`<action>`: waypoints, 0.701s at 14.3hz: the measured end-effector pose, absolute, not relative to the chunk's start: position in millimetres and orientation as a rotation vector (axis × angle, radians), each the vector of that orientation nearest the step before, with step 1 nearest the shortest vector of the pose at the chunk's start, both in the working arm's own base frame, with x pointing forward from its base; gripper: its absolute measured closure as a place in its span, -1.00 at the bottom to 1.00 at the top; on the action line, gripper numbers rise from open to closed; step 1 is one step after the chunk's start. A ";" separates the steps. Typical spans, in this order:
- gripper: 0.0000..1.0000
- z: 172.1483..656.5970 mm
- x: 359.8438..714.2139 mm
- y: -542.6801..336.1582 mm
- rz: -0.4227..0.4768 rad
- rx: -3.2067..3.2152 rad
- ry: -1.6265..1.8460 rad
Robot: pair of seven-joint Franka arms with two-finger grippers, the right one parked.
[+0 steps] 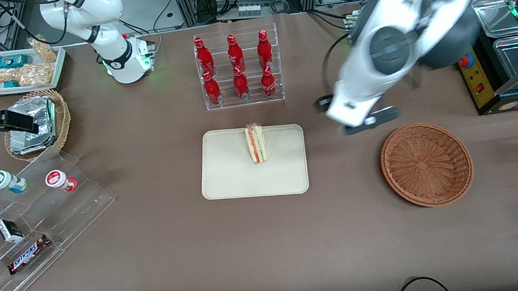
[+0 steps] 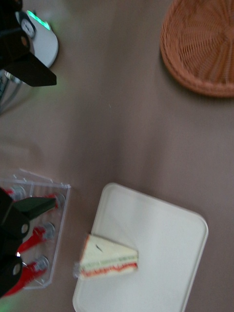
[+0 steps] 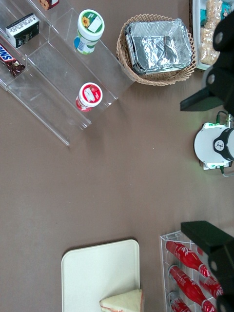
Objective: Place sandwich from basket to tray
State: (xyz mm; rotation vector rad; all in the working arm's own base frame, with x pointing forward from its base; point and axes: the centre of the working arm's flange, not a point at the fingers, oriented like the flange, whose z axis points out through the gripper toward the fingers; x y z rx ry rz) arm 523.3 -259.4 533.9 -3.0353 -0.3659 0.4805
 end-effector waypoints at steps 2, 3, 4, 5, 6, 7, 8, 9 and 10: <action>-1.00 556.9 527.6 -200.7 0.510 -3.039 -0.394; -1.00 563.5 530.4 -174.0 0.516 -3.044 -0.403; -1.00 567.8 533.4 -148.2 0.517 -3.042 -0.415; -1.00 570.7 536.3 -122.9 0.516 -3.035 -0.430; -1.00 572.1 538.6 -101.0 0.519 -3.030 -0.441; -1.00 572.8 540.9 -83.7 0.521 -3.035 -0.452; -1.00 573.4 542.8 -71.4 0.521 -3.039 -0.467; -1.00 574.8 544.3 -64.6 0.515 -3.041 -0.482; -1.00 575.9 546.0 -61.6 0.511 -3.043 -0.491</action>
